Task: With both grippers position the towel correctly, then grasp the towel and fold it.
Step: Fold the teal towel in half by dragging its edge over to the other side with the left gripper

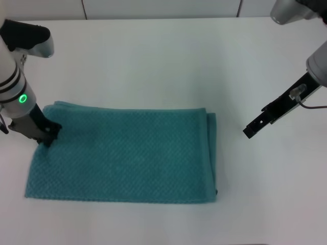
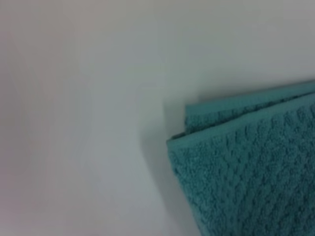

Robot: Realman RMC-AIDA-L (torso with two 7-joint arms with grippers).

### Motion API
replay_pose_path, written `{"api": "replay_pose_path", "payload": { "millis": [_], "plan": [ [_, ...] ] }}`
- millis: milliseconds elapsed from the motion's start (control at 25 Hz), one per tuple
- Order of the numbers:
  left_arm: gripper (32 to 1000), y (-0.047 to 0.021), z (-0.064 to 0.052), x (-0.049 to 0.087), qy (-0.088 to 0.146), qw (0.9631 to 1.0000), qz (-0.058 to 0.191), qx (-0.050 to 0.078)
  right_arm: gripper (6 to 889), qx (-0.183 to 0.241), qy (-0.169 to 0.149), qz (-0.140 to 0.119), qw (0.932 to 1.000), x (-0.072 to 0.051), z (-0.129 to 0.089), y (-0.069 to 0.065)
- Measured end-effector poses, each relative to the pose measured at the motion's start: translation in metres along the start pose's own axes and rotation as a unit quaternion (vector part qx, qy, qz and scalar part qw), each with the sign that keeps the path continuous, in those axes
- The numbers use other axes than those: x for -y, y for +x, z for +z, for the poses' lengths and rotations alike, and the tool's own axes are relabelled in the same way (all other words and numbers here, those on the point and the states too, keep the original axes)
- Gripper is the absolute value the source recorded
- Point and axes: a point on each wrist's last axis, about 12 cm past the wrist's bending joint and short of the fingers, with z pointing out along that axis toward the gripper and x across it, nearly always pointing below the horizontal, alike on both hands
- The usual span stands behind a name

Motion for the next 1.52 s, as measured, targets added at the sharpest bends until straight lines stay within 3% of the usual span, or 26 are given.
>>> {"api": "replay_pose_path", "payload": {
  "millis": [440,1200,1360,1520],
  "plan": [
    [73,0.0011,-0.007,-0.022,-0.017,0.9997,-0.014,0.014,856,0.000,0.000,0.001,1.0000,0.000,0.000,0.000],
    [74,0.0015,-0.009,-0.022,-0.014,0.9998,-0.015,0.009,855,0.001,0.000,0.002,1.0000,0.001,0.001,0.001],
    [73,-0.0013,-0.016,-0.018,-0.011,0.9999,-0.010,0.005,855,0.001,0.000,0.002,1.0000,0.001,0.001,0.001],
    [73,-0.0093,-0.036,-0.004,0.000,1.0000,0.006,-0.004,854,0.001,-0.001,0.005,1.0000,0.002,0.002,0.004]
  ]
}}
